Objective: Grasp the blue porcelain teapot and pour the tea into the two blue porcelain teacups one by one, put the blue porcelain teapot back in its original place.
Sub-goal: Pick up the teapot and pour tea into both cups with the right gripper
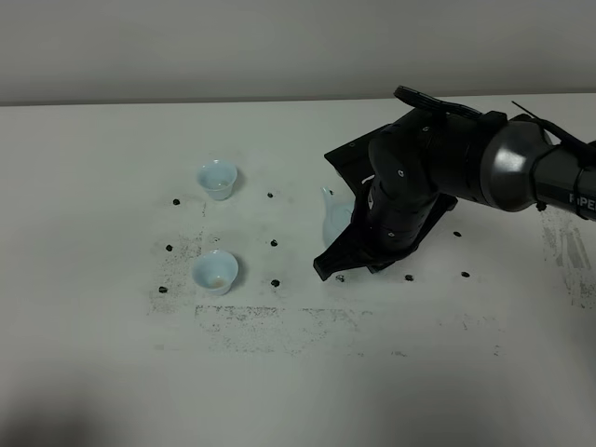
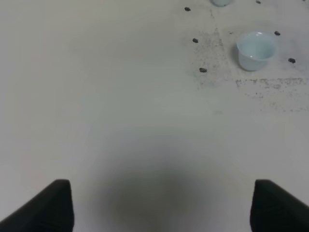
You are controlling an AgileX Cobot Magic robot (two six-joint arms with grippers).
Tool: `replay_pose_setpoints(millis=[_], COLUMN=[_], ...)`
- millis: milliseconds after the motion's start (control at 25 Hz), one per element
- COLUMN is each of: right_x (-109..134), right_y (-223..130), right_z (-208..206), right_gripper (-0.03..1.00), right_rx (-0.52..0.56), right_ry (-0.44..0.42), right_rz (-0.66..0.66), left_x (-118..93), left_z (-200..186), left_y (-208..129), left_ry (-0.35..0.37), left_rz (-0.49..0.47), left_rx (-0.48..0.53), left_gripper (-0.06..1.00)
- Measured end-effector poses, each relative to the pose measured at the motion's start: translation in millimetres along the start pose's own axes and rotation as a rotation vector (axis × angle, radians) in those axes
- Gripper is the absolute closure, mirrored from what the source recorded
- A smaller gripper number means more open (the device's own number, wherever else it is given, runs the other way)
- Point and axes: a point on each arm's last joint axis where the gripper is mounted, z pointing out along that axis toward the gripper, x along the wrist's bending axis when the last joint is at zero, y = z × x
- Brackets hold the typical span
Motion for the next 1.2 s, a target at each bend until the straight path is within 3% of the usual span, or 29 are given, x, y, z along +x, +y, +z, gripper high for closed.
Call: replay_pose_setpoints(millis=[360,920,1200], right_x=[-7.4,-16.6,-16.0], right_y=[30.6,101.4,118.2], right_z=[-21.0,-18.1,-5.1], right_gripper=[0.89,0.89,0.89], right_rx=[-0.098,-0.082,-0.064], right_ry=[-0.021,-0.08,-0.092], right_rz=[-0.246,-0.579,-0.739], left_x=[0.0,0.0,0.0], left_z=[0.0,0.0,0.0], left_y=[0.0,0.0,0.0], left_ry=[0.0,0.0,0.0], left_rz=[0.0,-0.001,-0.001], left_rx=[0.0,0.0,0.0], left_gripper=[0.19,0.19,0.19])
